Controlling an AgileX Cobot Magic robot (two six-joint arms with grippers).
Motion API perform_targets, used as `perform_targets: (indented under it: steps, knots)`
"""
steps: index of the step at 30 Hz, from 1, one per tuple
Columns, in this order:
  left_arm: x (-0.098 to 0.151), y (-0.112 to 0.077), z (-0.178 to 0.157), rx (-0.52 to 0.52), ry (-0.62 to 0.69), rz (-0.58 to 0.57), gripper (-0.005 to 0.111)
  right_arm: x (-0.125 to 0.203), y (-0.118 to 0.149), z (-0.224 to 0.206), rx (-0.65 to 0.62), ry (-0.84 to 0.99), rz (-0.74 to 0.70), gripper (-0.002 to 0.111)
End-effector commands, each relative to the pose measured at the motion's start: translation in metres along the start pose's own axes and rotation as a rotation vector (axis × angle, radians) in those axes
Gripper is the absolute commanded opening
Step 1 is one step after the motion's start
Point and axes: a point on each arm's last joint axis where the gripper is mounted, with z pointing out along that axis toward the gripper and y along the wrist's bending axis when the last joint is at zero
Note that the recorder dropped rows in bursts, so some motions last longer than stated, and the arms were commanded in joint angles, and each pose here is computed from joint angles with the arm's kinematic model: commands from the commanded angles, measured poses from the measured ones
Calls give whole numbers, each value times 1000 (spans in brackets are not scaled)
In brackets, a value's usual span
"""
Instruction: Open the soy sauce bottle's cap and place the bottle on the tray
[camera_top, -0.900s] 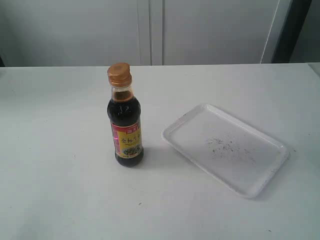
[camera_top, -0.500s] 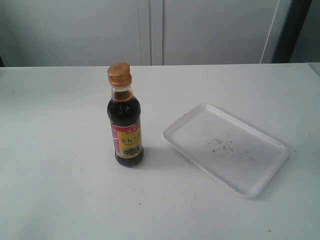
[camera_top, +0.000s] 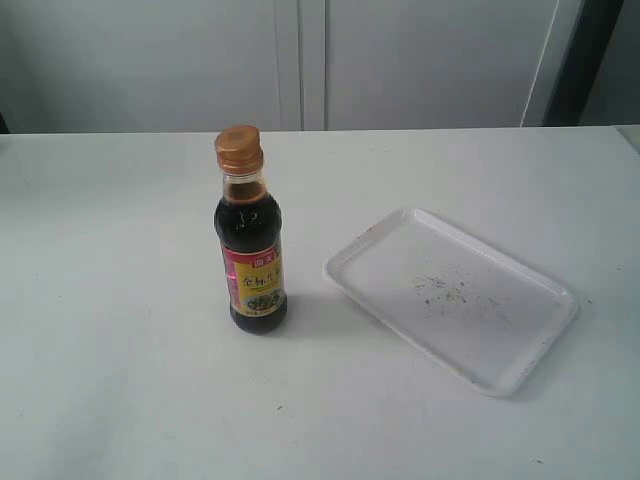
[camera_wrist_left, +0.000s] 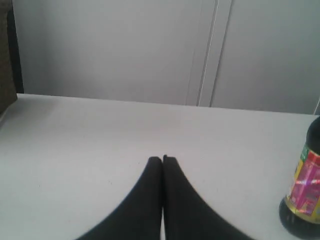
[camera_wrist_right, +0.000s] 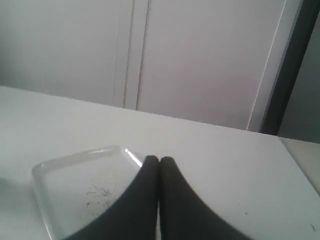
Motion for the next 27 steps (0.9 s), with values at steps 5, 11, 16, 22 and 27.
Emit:
perform_targets:
  steps: [5, 11, 16, 22, 27]
  knots:
    - [-39, -5, 2, 4, -86, -8, 0, -12, -5, -1, 35, -154, 260, 0]
    - [-59, -7, 22, -6, -29, 32, 0, -23, -9, -4, 68, -284, 255, 0]
    - [-77, -16, 46, 63, -51, 77, 0, -40, -13, -8, 91, -401, 254, 0]
    - [-95, -35, 77, 239, -120, 123, 0, -43, -13, 2, 92, -321, 225, 0]
    - [-105, -59, 109, 490, -138, 116, 0, -36, -11, 12, 91, -217, 175, 0]
